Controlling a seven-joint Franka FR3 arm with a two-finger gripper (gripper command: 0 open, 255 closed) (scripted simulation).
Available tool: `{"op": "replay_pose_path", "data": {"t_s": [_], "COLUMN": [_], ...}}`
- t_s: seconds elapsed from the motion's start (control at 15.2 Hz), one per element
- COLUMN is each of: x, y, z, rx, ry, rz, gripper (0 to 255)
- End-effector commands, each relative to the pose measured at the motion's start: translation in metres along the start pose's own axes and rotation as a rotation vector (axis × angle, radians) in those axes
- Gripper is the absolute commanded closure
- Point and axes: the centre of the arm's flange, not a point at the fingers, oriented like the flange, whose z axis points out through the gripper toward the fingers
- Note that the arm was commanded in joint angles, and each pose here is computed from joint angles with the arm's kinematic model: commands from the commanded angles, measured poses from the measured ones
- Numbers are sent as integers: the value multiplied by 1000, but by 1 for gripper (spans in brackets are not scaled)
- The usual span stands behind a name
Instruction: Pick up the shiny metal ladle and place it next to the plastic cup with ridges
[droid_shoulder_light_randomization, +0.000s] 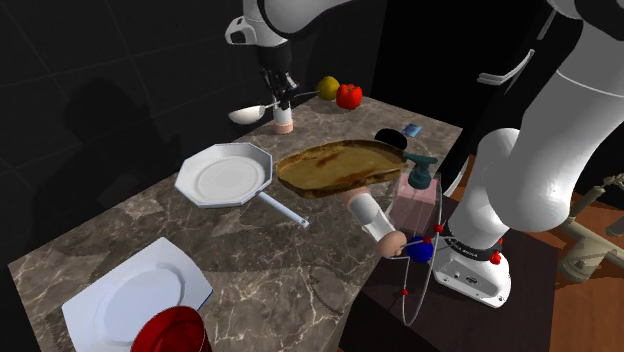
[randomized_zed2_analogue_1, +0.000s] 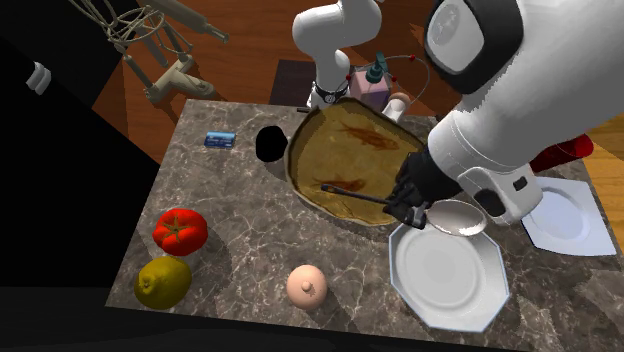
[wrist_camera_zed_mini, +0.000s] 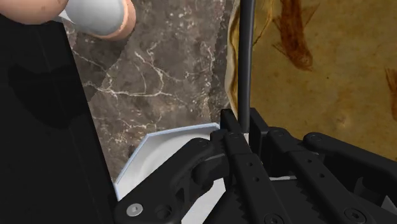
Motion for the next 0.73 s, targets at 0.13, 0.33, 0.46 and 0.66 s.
{"op": "replay_pose_path", "data": {"t_s": [0.13, 0.33, 0.46, 0.66], "x": [49, 86, 111, 148], "y": [-18, -30, -38, -50], "z": [-13, -21, -27, -35], "rx": [0, 0, 0, 0], "ry": [0, 0, 0, 0], "rz": [1, 1, 1, 1], "gripper": [255, 255, 255, 255]}}
